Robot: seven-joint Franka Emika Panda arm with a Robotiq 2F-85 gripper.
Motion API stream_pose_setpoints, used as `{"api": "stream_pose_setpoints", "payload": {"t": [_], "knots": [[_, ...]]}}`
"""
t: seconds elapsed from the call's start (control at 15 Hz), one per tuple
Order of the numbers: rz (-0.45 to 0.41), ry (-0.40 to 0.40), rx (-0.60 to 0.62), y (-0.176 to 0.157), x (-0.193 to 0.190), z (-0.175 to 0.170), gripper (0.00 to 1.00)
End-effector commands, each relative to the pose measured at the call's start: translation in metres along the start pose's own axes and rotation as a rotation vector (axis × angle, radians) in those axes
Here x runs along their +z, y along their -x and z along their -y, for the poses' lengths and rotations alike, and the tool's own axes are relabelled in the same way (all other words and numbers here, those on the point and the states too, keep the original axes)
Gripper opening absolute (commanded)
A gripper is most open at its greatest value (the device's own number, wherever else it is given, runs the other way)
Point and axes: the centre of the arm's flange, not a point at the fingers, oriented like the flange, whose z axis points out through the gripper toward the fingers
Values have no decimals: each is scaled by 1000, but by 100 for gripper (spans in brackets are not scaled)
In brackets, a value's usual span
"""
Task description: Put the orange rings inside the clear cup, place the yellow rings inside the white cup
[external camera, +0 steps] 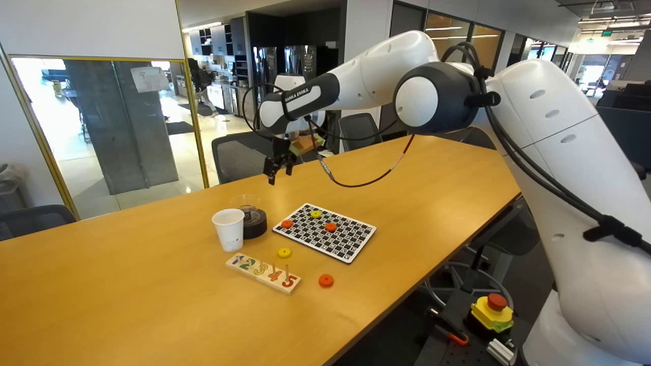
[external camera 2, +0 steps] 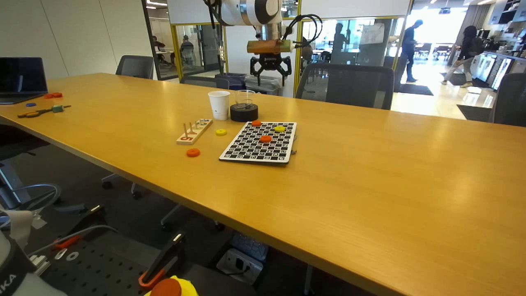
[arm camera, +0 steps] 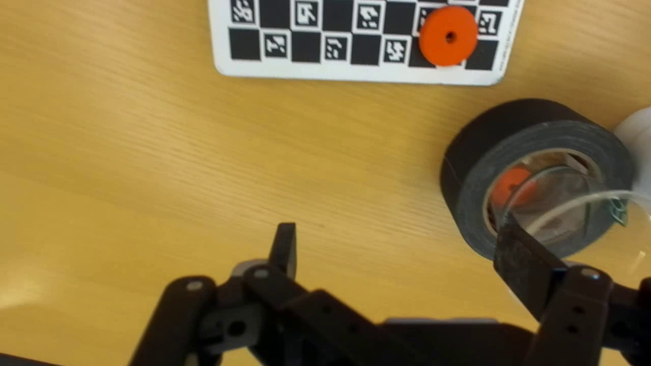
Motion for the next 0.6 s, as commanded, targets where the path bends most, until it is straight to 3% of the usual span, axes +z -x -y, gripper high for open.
{"api": "stream_pose_setpoints", "payload": {"t": [0.0,0.2,0.53], "knots": [[64,123,147,50,8,-2,100],[146,146,239,74,35,-11,100],[209,74,317,109,74,-19,100]]}}
